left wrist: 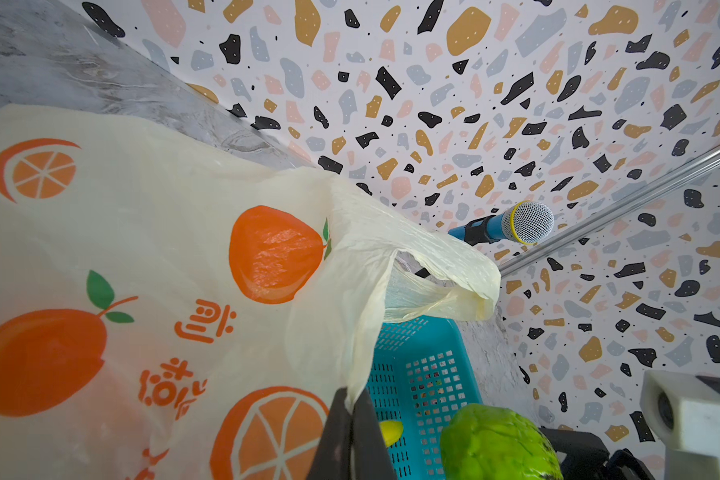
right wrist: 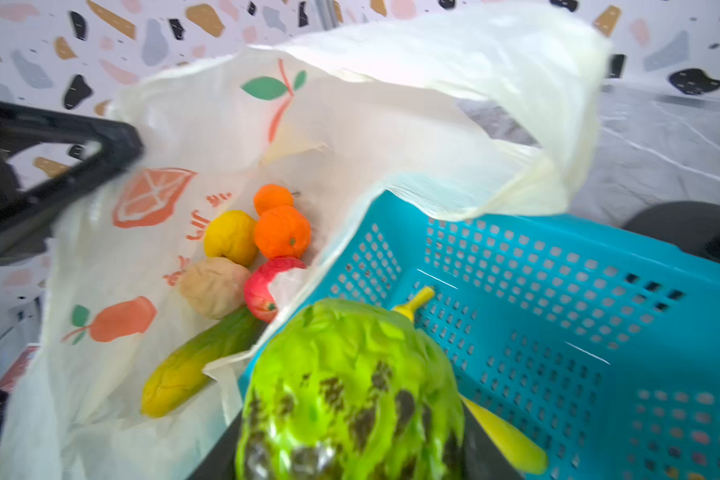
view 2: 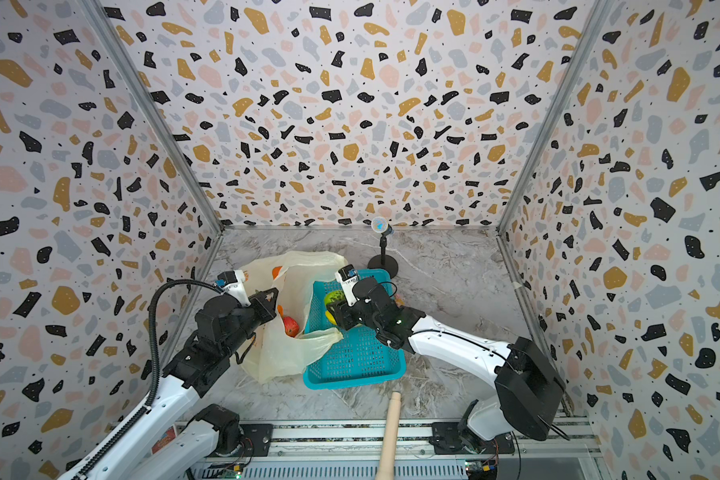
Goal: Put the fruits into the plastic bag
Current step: 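Carry the green round fruit into the bag and open the right gripper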
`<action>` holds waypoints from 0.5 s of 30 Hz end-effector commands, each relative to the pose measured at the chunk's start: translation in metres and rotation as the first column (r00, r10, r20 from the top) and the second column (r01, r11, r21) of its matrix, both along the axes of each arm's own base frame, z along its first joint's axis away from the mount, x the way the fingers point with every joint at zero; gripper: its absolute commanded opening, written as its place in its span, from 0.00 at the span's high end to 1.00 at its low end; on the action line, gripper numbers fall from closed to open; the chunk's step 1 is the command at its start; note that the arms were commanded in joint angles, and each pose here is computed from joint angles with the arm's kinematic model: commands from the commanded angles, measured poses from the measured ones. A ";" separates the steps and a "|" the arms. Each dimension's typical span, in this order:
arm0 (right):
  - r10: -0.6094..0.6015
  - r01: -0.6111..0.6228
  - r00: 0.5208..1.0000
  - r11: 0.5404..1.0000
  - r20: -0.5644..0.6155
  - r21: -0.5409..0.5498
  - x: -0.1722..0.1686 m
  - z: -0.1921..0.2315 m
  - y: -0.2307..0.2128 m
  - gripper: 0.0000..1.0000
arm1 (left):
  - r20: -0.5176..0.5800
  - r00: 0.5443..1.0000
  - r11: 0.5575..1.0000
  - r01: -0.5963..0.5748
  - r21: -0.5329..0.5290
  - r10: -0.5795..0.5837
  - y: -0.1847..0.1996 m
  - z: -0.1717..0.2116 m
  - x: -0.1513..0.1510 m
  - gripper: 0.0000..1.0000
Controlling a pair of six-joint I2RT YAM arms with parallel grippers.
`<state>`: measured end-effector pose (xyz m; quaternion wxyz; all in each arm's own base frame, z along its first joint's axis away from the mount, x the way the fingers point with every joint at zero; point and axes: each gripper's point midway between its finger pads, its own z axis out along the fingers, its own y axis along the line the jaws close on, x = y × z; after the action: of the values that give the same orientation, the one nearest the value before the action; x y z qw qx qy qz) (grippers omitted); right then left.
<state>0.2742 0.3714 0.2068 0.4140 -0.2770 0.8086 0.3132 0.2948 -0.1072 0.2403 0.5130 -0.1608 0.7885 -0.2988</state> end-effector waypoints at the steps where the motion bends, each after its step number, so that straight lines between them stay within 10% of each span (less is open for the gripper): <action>1: 0.153 -0.154 0.988 0.987 0.031 0.040 -0.007 0.016 0.045 0.58 | 0.030 0.999 1.000 -0.012 0.005 0.011 0.002 0.010 0.002 1.00; 8: 0.341 -0.341 0.940 0.940 0.005 0.017 -0.019 0.011 0.129 0.52 | 0.034 0.999 0.999 -0.041 0.023 0.041 0.009 0.017 0.000 1.00; 13: 0.385 -0.384 0.922 0.923 -0.046 0.036 -0.027 0.004 0.149 0.01 | 0.030 0.998 0.999 -0.047 0.027 0.047 0.011 0.016 -0.001 1.00; 15: 0.367 -0.366 0.930 0.930 -0.029 0.039 -0.026 0.007 0.143 0.01 | 0.032 0.998 0.998 -0.053 0.029 0.052 0.012 0.017 -0.002 1.00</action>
<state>0.2546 0.5161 0.1802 0.3227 -0.4088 0.7638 0.3812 0.2927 -0.0942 0.2368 0.5162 -0.1785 0.7931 -0.2697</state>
